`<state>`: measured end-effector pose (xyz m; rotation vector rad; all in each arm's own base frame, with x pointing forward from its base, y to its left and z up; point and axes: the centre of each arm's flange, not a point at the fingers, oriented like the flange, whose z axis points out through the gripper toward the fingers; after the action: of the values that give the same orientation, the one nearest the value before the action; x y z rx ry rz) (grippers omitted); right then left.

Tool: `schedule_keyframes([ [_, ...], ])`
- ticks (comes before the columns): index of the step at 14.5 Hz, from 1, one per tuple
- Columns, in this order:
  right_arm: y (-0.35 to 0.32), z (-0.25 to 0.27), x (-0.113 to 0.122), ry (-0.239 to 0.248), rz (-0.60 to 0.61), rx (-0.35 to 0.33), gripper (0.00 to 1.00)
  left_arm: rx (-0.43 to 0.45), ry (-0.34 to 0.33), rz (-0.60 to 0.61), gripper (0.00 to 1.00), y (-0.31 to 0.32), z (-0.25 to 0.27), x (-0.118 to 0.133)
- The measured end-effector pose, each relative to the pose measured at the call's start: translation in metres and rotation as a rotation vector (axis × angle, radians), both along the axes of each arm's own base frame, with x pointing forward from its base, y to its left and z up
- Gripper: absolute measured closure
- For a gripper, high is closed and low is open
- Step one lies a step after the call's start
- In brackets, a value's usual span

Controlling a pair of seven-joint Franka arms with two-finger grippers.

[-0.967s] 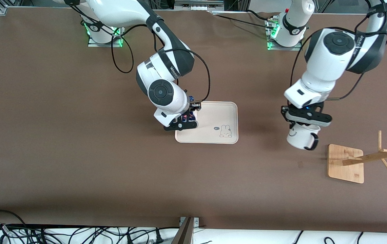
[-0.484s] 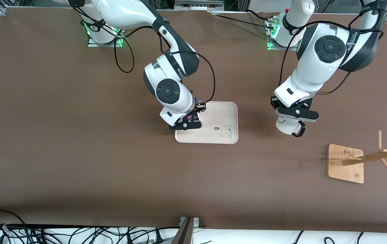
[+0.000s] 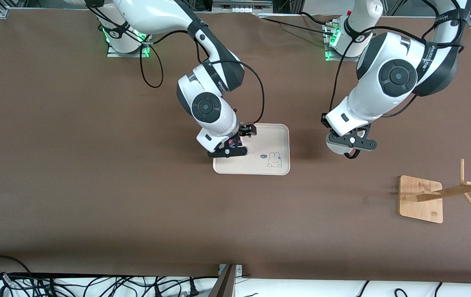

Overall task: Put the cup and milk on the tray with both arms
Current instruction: 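Lower the carton onto the tray while the left gripper lifts the mug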

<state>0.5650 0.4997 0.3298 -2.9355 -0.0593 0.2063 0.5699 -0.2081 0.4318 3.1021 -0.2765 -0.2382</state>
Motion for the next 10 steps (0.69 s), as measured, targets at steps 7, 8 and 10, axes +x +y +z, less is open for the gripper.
schedule_keyframes([
  [7, -0.056, 0.127, 0.019, -0.087, -0.059, 0.031, 0.0, 0.011, 0.117, -0.061, 0.92, -0.035, -0.008, 0.012],
  [8, -0.069, 0.147, 0.02, -0.089, -0.067, 0.023, 0.0, 0.009, 0.127, -0.076, 0.92, -0.043, -0.012, 0.014],
  [10, -0.108, 0.178, 0.026, -0.095, -0.092, -0.033, 0.0, 0.007, 0.146, -0.1, 0.92, -0.059, -0.021, 0.016],
])
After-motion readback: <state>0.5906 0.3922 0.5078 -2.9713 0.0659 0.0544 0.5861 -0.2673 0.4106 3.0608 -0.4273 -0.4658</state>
